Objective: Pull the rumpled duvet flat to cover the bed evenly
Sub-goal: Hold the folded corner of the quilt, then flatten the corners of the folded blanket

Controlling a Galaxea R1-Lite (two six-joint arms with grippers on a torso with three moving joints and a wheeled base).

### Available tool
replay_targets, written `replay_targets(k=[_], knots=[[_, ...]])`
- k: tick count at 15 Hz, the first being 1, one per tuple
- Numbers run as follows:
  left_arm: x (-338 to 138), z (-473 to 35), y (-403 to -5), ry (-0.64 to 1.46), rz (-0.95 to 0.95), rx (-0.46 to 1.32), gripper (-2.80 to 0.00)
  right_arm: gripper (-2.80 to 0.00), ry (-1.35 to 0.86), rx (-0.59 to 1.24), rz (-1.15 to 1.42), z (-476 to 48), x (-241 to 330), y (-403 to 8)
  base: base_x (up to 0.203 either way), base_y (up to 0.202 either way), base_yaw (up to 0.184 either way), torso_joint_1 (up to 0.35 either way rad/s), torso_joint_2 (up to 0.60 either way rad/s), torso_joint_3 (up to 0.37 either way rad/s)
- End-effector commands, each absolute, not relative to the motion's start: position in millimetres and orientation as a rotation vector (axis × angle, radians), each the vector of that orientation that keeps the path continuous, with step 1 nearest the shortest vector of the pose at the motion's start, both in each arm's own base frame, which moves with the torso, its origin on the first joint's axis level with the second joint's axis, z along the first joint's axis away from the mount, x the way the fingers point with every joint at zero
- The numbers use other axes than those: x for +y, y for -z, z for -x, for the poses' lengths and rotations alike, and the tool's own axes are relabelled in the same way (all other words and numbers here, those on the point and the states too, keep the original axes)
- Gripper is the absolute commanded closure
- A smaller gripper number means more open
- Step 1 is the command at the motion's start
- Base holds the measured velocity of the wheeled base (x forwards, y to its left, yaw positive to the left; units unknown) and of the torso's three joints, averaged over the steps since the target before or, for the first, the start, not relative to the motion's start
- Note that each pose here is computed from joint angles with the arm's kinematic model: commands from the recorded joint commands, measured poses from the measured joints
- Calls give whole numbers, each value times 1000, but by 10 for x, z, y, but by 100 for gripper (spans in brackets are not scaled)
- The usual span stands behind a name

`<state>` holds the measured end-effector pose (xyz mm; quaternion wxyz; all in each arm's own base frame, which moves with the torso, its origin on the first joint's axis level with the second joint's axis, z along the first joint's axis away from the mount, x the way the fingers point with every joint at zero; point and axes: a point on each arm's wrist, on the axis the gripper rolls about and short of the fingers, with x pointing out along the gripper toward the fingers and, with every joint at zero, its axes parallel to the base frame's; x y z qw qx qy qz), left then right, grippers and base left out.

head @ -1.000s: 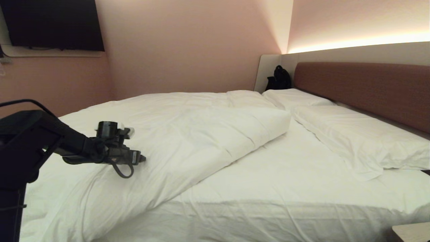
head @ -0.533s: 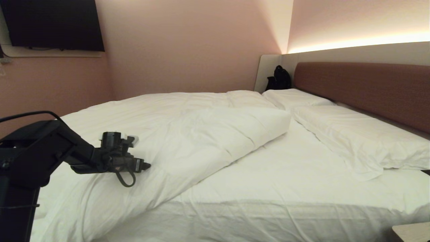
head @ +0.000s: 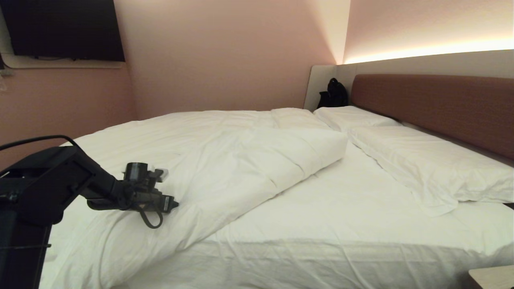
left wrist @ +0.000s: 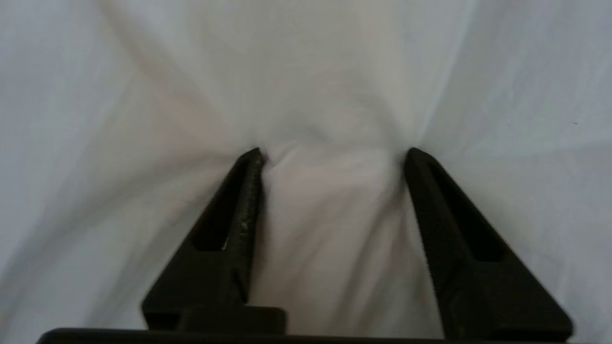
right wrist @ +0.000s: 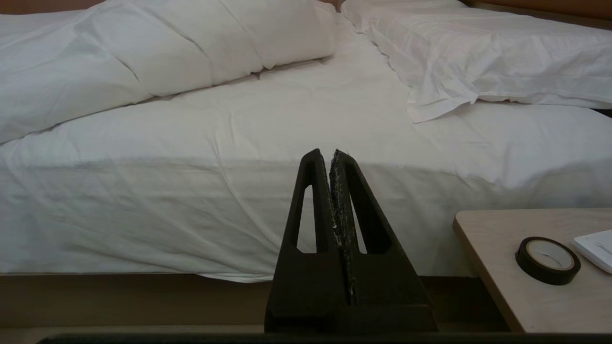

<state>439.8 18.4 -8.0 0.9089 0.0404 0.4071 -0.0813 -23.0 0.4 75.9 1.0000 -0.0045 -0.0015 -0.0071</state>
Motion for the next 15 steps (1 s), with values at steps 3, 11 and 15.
replay_targets(k=[3, 11, 15], knots=[[156, -4400, 28, 172, -87, 830, 0, 0, 14, -1, 9, 229, 5, -759, 0, 0, 0, 0, 0, 0], [-227, -4158, -564, 320, 41, 852, 0, 0, 14, -1, 9, 229, 5, -759, 0, 0, 0, 0, 0, 0], [-484, -3892, -876, 411, 120, 890, 0, 0, 14, -1, 9, 229, 5, -759, 0, 0, 0, 0, 0, 0]])
